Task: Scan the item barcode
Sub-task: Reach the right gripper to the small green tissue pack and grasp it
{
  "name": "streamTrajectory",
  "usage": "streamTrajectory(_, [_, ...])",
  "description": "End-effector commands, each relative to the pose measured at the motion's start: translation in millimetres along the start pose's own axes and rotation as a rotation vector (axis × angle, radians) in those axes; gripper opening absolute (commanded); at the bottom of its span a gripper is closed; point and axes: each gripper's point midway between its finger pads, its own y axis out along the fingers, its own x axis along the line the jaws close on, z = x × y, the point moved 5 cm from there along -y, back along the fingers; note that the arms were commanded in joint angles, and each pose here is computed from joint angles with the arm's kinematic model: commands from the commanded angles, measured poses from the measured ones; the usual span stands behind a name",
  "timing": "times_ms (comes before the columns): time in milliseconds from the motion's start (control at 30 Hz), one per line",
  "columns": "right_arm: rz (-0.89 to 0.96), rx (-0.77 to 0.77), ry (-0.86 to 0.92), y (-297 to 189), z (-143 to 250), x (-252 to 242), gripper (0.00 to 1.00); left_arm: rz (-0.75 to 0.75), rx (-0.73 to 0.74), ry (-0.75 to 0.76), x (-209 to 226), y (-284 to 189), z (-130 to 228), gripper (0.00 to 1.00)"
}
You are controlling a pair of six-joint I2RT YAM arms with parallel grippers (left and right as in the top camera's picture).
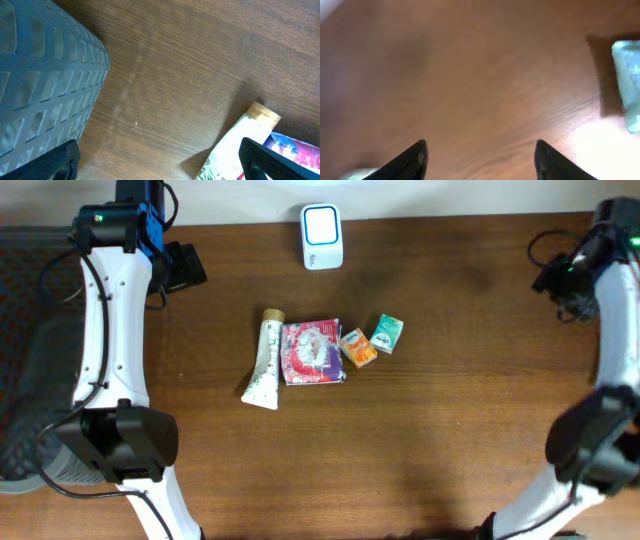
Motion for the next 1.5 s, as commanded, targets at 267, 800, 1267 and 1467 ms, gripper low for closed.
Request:
streamTrajectory(267, [-0.386,0.298,-0.297,-72.1,124.8,135.1,0.99,0.014,-0.028,-0.014,1.0,-12.3,-1.0,0.99])
streamTrajectory(800, [-0.245,0.363,-0.236,70.1,147.2,169.2,0.9,0.014,-0.028,-0.014,1.1,-12.3,-1.0,0.99])
streamTrajectory(1267, [-0.208,0.498,-0.258,101.0,173.3,164.3,0.96,0.014,-0.028,-0.015,1.2,-12.3,-1.0,0.99])
streamTrajectory(1467, [-0.218,0.471,-0.268,90.9,167.8,164.6,0.95,0.014,-0.028,-0.014,1.1,-12.3,-1.0,0.99])
